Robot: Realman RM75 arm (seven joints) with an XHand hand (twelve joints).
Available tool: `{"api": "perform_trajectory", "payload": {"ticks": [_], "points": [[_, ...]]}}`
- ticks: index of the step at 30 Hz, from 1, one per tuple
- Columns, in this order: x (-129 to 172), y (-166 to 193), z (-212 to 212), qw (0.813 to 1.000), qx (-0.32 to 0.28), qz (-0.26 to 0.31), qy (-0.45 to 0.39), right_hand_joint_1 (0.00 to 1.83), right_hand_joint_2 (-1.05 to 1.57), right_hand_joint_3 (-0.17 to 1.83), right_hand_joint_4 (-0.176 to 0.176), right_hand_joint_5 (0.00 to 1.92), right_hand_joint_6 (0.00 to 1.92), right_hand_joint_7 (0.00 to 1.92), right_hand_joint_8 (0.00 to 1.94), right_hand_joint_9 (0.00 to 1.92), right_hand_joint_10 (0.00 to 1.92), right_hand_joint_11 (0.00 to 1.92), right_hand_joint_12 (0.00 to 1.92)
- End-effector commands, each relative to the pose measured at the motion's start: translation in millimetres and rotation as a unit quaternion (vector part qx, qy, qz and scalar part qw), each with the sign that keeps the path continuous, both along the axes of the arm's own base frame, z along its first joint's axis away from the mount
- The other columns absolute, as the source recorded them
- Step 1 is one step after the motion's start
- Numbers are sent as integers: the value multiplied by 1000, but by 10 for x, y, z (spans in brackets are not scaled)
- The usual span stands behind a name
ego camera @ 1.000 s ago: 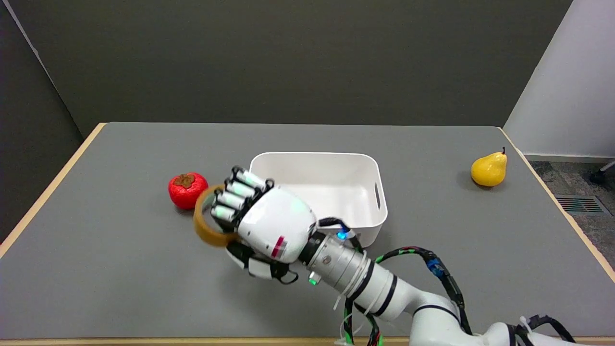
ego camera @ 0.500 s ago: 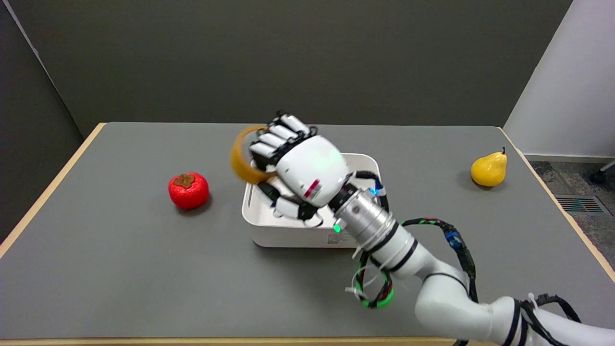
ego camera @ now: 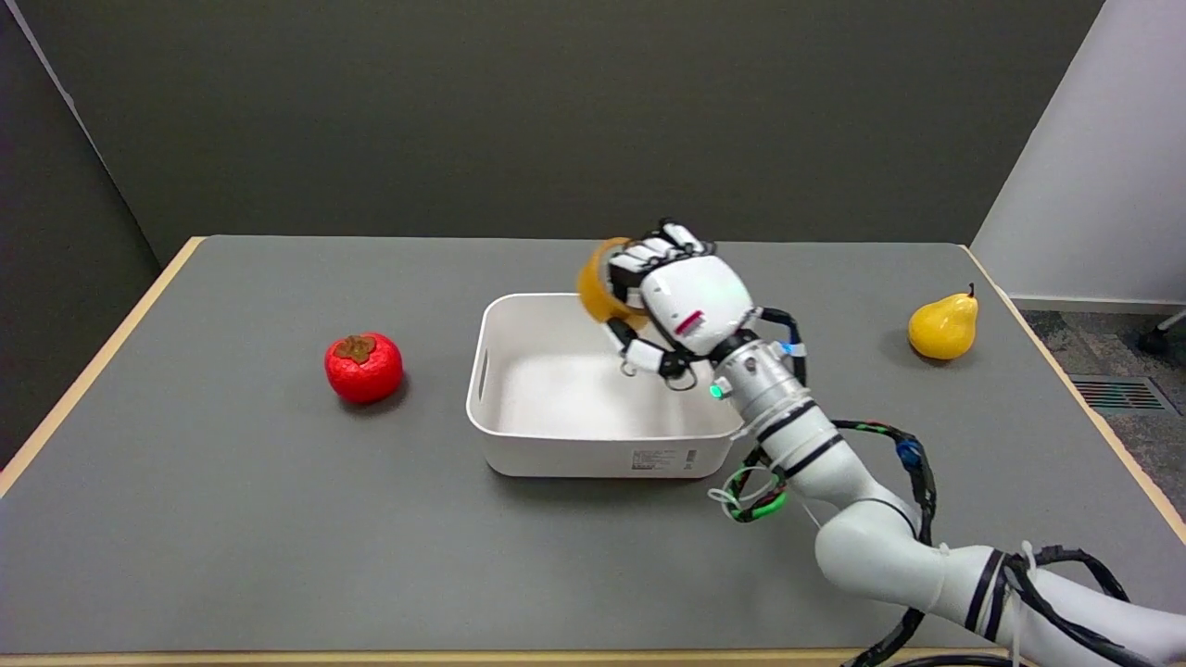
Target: Place yellow tape into white box.
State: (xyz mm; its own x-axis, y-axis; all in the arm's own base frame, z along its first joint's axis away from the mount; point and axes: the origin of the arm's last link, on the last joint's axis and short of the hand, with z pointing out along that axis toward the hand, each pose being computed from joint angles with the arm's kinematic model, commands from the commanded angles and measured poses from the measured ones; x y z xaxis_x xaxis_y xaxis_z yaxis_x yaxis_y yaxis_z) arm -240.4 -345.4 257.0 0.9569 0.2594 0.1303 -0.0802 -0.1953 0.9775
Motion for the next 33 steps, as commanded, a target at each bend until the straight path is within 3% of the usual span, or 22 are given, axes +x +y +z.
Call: {"api": "perform_trajectory", "payload": {"ticks": [1, 8, 23, 29, 31, 32, 33], "points": [[-245, 671, 433, 992, -101, 61, -42, 973, 1074, 449, -34, 686, 1525, 558, 904, 421, 1165, 123, 1240], [-264, 758, 330, 994, -86, 61, -39, 974, 1073, 450, -34, 687, 1525, 554, 922, 418, 1173, 121, 1242], [-364, 856, -219, 999, 10, 33, -15, 972, 1058, 469, -19, 698, 1516, 584, 914, 452, 1169, 141, 1256], [-443, 835, -175, 1000, 5, 9, -23, 965, 1050, 479, 0, 703, 1513, 592, 911, 465, 1166, 147, 1259], [-456, 827, -120, 998, 4, -5, -63, 946, 1054, 473, 36, 700, 1515, 591, 901, 463, 1163, 149, 1259], [-465, 825, -93, 996, 8, -12, -83, 870, 911, 622, 48, 575, 1227, 497, 755, 399, 1060, 116, 1229], [-469, 826, -76, 995, 12, -15, -95, 767, 707, 837, 57, 398, 814, 362, 548, 309, 914, 68, 1186]]}}
